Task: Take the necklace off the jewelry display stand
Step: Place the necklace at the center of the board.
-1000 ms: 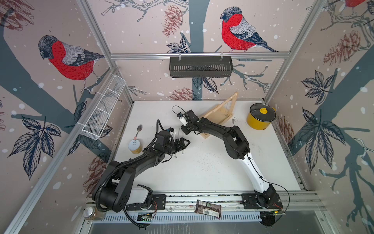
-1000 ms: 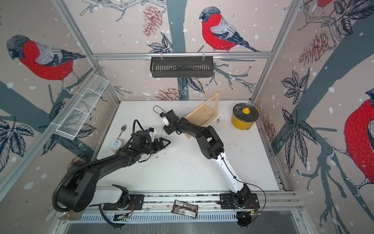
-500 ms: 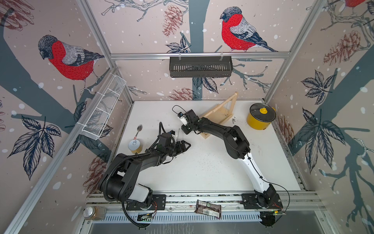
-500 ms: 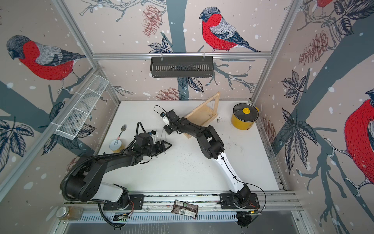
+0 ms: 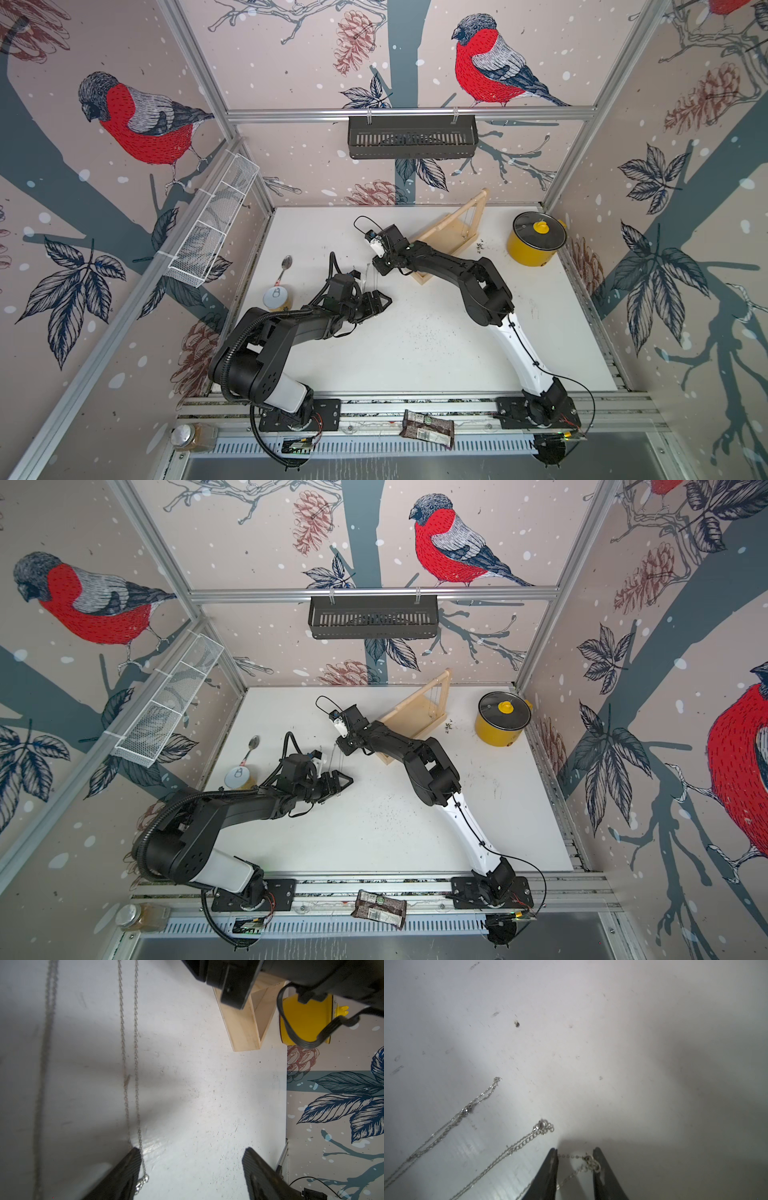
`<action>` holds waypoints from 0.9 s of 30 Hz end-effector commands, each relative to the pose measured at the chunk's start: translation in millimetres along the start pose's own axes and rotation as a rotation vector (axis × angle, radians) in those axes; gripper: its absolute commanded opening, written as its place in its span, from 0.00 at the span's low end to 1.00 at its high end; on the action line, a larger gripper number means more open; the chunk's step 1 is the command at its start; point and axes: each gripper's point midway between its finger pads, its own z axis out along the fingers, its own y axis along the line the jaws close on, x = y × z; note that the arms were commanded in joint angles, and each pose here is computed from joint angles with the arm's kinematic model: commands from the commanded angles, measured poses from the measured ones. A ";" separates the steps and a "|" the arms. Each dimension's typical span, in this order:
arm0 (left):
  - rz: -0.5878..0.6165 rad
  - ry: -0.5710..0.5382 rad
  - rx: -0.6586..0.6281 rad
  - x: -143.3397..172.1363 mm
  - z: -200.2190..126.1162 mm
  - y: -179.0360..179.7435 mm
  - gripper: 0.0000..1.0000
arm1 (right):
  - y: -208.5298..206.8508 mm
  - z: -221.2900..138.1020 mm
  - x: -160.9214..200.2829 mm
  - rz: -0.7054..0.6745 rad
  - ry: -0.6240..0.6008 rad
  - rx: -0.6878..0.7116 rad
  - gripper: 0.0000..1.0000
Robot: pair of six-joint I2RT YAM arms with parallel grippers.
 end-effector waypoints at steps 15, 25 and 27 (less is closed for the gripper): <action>-0.013 0.008 -0.021 8.6 -4.7 6.6 0.79 | 2.2 -5.8 8.4 0.014 0.055 -0.010 0.38; -0.017 0.004 -0.029 11.5 -8.9 8.5 0.79 | 0.1 -7.9 3.5 0.021 0.055 -0.001 0.43; -0.019 0.002 -0.030 11.9 -9.8 8.6 0.79 | -1.1 -8.3 0.7 0.025 0.050 -0.002 0.44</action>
